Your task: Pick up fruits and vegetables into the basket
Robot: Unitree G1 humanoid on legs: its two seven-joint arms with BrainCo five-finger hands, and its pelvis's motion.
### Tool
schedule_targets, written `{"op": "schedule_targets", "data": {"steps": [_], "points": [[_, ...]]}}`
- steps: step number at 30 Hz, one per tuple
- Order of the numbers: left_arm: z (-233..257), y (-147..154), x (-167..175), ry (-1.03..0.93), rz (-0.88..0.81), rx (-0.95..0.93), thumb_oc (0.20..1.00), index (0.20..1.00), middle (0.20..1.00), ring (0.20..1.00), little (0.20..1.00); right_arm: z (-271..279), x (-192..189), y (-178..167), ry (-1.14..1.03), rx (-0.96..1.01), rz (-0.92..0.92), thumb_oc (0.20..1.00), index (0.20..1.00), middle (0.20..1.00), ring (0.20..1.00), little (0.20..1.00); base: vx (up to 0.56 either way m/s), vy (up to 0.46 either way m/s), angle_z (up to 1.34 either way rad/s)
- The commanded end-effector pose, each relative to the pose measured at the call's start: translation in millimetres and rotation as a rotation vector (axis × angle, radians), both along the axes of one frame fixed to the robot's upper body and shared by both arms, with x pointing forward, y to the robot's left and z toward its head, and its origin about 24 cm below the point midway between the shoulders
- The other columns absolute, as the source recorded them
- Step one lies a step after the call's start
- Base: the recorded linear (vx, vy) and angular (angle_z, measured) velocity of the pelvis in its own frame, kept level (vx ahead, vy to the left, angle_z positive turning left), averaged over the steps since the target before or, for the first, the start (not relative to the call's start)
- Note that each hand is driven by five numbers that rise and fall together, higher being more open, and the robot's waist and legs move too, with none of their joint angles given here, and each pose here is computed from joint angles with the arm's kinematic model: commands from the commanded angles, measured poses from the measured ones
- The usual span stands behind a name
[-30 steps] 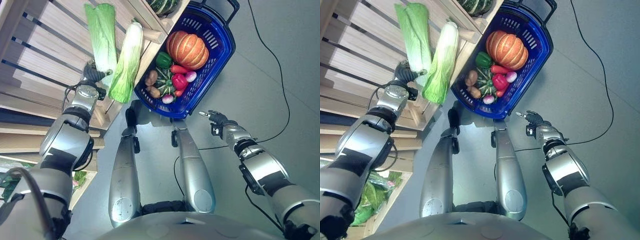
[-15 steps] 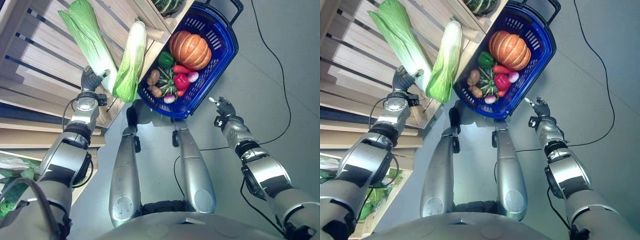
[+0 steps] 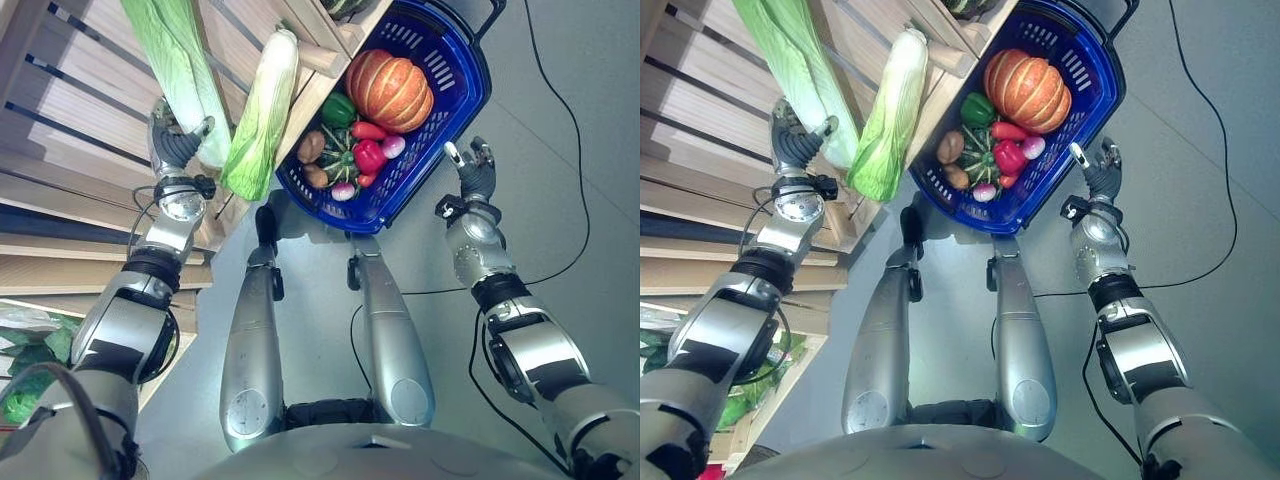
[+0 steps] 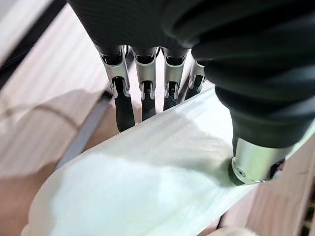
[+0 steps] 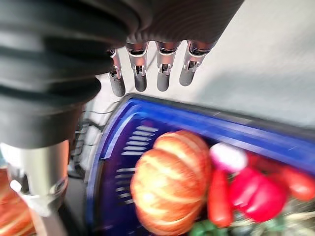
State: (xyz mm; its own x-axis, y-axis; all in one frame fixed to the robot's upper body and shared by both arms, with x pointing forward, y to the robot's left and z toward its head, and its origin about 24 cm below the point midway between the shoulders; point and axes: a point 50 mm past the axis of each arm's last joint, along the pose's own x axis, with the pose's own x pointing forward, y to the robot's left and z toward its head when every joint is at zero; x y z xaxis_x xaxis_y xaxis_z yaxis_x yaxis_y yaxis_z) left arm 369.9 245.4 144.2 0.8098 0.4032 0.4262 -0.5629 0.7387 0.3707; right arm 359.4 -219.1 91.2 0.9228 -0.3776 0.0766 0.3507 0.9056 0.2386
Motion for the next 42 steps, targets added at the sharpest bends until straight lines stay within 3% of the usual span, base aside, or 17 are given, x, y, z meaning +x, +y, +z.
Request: {"op": "schedule_targets", "data": {"steps": [1, 10, 21, 30, 42], "points": [[24, 2, -8, -0.169, 0.043, 0.089, 0.200, 0.200, 0.200, 0.200, 0.200, 14, -12, -17, -0.108, -0.035, -0.045, 1.000, 1.000, 1.000, 1.000, 1.000, 0.00, 0.000, 0.00], [43, -5, -15, -0.306, 0.101, 0.334, 0.200, 0.200, 0.200, 0.200, 0.200, 35, -16, 2, -0.227, -0.043, 0.062, 1.000, 1.000, 1.000, 1.000, 1.000, 0.00, 0.007, 0.02], [64, -18, -22, -0.430, 0.066, 0.477, 0.200, 0.200, 0.200, 0.200, 0.200, 59, -22, 26, -0.351, -0.036, 0.231, 1.000, 1.000, 1.000, 1.000, 1.000, 0.00, 0.000, 0.00], [69, -38, -23, -0.413, -0.143, 0.525, 0.200, 0.200, 0.200, 0.200, 0.200, 58, -23, 48, -0.336, -0.012, 0.409, 1.000, 1.000, 1.000, 1.000, 1.000, 0.00, 0.000, 0.00], [57, -89, -21, -0.278, -0.499, 0.509, 0.200, 0.200, 0.200, 0.200, 0.200, 55, -19, 74, -0.290, 0.009, 0.563, 1.000, 1.000, 1.000, 1.000, 1.000, 0.00, 0.000, 0.00]]}}
